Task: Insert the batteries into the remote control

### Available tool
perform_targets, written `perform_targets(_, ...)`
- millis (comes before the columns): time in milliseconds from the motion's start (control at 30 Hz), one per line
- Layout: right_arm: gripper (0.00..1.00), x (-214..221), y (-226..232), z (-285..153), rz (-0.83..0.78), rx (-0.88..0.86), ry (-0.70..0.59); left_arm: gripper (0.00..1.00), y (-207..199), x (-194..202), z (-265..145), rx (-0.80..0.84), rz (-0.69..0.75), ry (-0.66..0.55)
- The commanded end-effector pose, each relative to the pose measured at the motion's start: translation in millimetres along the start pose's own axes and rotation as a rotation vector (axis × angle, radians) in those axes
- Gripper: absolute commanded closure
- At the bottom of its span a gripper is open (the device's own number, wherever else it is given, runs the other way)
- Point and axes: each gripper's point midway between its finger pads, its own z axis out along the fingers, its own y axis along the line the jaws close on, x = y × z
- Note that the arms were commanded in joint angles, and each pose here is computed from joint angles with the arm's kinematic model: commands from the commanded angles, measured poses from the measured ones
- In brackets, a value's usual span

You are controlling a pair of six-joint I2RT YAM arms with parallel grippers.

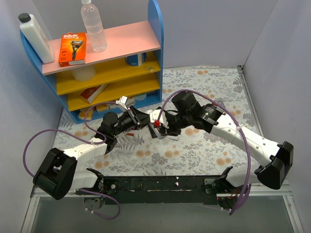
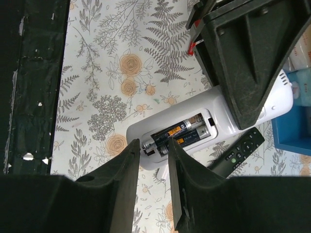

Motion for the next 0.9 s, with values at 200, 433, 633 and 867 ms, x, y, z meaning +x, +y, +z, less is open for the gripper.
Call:
perform_targets(200, 0.69, -9, 1, 0, -0.036, -0.017, -0.02, 1.0, -28, -1, 0, 0.072, 0.056, 0.012)
perform_targets(433, 0.71, -7, -2, 3, -0.038, 0.002, -0.016, 1.0, -33, -2, -2, 0.082, 0.064, 0.009)
perform_targets(633, 0.74, -5, -5, 9, -0.03, 0.023, -0.018, 1.0, -40, -2, -3, 0.102, 0.073, 0.009)
perform_targets(867, 0.8, -3, -17, 17, -0.006, 0.074, -0.02, 1.0, -46, -2, -7, 0.119, 0.075, 0.005)
